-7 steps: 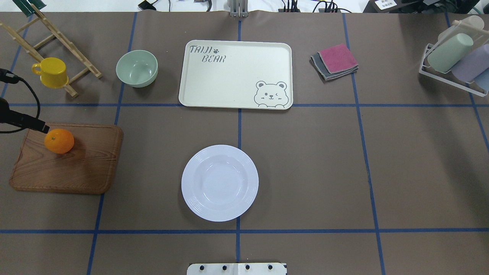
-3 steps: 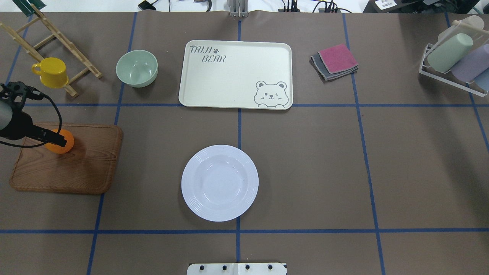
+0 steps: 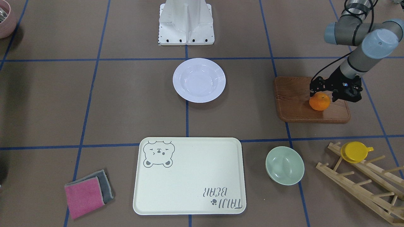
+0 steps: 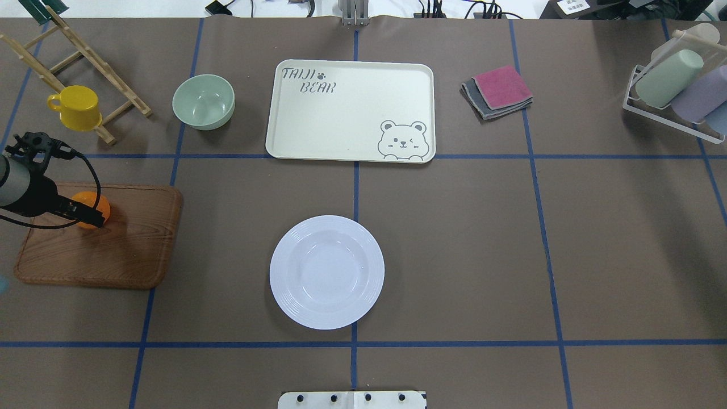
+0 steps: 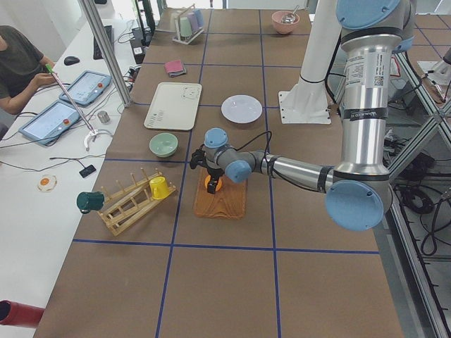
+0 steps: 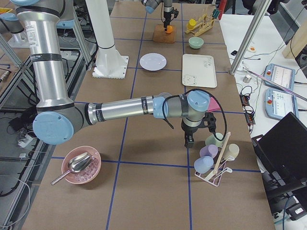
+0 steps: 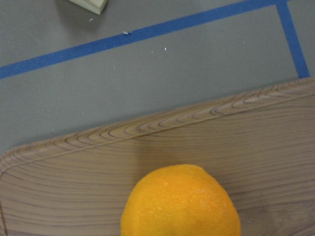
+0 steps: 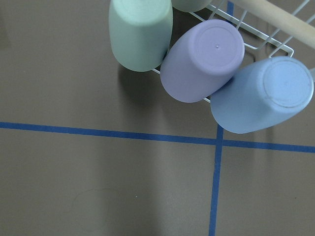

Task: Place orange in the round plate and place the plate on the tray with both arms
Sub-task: 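Lower the left gripper onto the orange on the wooden board and grasp it, then carry the orange with the left gripper and set it on the white plate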

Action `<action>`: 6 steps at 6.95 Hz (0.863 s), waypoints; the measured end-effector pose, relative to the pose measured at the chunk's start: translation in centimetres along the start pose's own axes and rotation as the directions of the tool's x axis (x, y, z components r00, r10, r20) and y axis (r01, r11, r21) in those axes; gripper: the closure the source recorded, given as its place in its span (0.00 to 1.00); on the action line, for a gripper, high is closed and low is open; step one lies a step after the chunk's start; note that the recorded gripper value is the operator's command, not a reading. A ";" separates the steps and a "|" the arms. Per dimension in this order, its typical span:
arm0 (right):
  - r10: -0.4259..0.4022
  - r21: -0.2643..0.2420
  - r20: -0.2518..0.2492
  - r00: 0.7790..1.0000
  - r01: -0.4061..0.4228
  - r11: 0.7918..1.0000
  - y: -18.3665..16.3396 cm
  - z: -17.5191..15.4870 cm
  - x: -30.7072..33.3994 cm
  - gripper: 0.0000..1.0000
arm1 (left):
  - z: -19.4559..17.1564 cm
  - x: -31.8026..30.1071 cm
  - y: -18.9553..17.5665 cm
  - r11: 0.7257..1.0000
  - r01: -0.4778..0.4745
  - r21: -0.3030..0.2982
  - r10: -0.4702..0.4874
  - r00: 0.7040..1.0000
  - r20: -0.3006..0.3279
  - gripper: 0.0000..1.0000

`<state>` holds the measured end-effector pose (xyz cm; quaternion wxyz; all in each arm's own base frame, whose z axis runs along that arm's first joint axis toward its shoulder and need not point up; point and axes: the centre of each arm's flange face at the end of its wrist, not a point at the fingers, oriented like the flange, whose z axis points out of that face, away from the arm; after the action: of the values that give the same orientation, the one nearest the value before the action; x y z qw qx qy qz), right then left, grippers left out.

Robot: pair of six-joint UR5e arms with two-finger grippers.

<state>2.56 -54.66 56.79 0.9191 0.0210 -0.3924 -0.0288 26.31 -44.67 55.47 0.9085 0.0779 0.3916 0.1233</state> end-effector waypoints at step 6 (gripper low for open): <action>0.000 0.000 0.000 1.000 0.000 1.000 0.1 0.0 0.0 0.00 | -1.4 3.2 -0.5 1.000 0.009 -0.003 -0.009 0.999 -0.051 1.00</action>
<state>2.56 -54.61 56.79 0.9191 0.0210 -0.3925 -0.0289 27.45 -44.20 52.19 0.8988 0.0717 0.4149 0.1219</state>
